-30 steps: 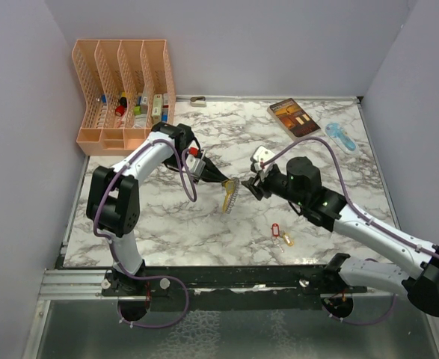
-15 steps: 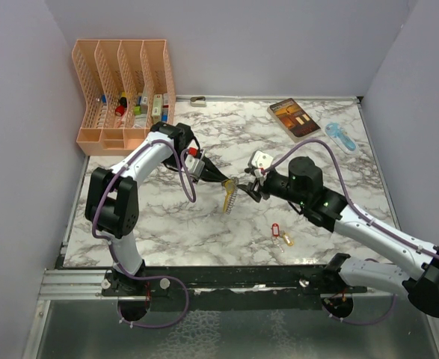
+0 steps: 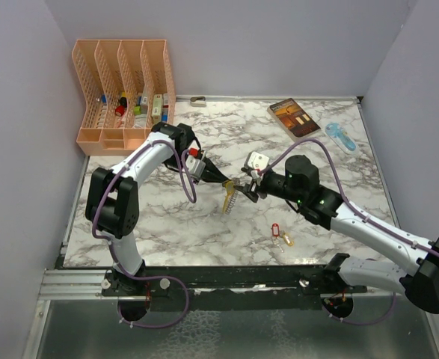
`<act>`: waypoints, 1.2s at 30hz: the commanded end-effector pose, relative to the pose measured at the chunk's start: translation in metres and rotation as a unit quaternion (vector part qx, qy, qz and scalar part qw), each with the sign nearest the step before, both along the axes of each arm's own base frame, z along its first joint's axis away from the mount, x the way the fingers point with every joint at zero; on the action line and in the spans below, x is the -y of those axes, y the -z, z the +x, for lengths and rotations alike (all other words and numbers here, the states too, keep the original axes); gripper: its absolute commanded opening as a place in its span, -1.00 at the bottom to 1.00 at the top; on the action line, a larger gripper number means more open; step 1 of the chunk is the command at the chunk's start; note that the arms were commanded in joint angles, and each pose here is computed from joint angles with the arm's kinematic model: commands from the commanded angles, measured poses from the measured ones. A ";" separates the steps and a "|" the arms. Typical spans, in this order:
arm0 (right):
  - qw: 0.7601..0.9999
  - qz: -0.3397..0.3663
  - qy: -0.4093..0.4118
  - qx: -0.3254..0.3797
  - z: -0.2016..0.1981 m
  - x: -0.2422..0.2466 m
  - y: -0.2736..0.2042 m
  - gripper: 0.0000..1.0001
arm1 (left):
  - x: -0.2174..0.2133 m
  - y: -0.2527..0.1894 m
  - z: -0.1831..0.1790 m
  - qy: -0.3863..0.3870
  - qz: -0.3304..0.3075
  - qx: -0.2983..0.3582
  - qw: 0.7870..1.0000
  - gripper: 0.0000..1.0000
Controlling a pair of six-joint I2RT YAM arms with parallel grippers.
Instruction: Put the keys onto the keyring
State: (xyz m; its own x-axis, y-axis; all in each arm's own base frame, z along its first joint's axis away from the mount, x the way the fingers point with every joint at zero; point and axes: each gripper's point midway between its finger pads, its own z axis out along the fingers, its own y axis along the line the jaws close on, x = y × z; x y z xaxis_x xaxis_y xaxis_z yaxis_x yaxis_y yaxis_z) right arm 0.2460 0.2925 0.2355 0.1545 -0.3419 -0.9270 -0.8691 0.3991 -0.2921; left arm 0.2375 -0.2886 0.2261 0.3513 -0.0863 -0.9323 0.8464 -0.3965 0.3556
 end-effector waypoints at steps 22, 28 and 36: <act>0.999 0.015 -0.031 0.017 0.002 -0.017 -0.013 -0.49 | 0.008 -0.042 -0.002 -0.011 -0.108 0.032 0.994 -1.00; 0.999 0.016 -0.040 0.012 0.000 -0.020 -0.011 -0.60 | 0.009 -0.041 -0.001 -0.011 -0.107 0.030 0.994 -1.00; 0.999 0.019 -0.045 0.008 -0.004 -0.020 -0.012 -0.74 | 0.010 -0.038 0.002 -0.011 -0.105 0.025 0.994 -1.00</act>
